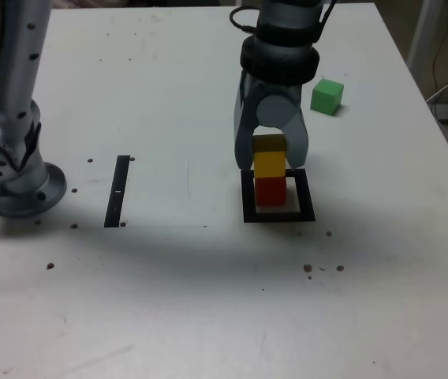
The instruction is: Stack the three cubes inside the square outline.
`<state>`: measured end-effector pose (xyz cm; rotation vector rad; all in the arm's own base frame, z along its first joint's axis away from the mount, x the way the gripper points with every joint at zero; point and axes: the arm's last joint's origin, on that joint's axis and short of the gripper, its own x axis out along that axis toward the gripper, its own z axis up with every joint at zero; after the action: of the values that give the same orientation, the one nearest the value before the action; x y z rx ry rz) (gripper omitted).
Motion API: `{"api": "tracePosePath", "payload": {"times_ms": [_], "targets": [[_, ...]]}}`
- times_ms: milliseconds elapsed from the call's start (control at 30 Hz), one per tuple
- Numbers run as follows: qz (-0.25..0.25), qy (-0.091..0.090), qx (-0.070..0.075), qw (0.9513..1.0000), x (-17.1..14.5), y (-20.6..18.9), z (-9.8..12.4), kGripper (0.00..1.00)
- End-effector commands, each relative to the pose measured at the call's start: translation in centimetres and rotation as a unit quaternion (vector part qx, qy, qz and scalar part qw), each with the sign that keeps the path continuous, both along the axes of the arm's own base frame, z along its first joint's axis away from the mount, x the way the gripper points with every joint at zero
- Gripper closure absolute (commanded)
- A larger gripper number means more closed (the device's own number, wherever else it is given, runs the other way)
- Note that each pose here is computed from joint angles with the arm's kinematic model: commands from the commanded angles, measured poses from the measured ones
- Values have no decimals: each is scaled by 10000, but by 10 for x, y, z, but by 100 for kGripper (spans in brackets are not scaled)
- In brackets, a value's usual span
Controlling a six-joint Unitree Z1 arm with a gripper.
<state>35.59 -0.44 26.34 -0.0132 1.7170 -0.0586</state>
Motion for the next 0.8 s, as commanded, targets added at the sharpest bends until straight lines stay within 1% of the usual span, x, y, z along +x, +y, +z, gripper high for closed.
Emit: {"api": "tracePosePath", "payload": {"times_ms": [0, 233, 300, 367, 500, 533, 600, 767], "targets": [[5, 53, -3, 10000, 1, 0, -5, 64], [11, 56, -2, 10000, 3, -1, -11, 64], [13, 42, -1, 10000, 3, -1, -12, 61], [12, 24, 2, 10000, 4, 0, -13, 47], [12, 41, 1, 10000, 3, 0, -15, 12], [12, 53, 1, 10000, 2, 0, -16, 6], [12, 78, -2, 10000, 1, -1, -17, 2], [13, 101, -1, 9999, 0, 0, -19, 1]]}}
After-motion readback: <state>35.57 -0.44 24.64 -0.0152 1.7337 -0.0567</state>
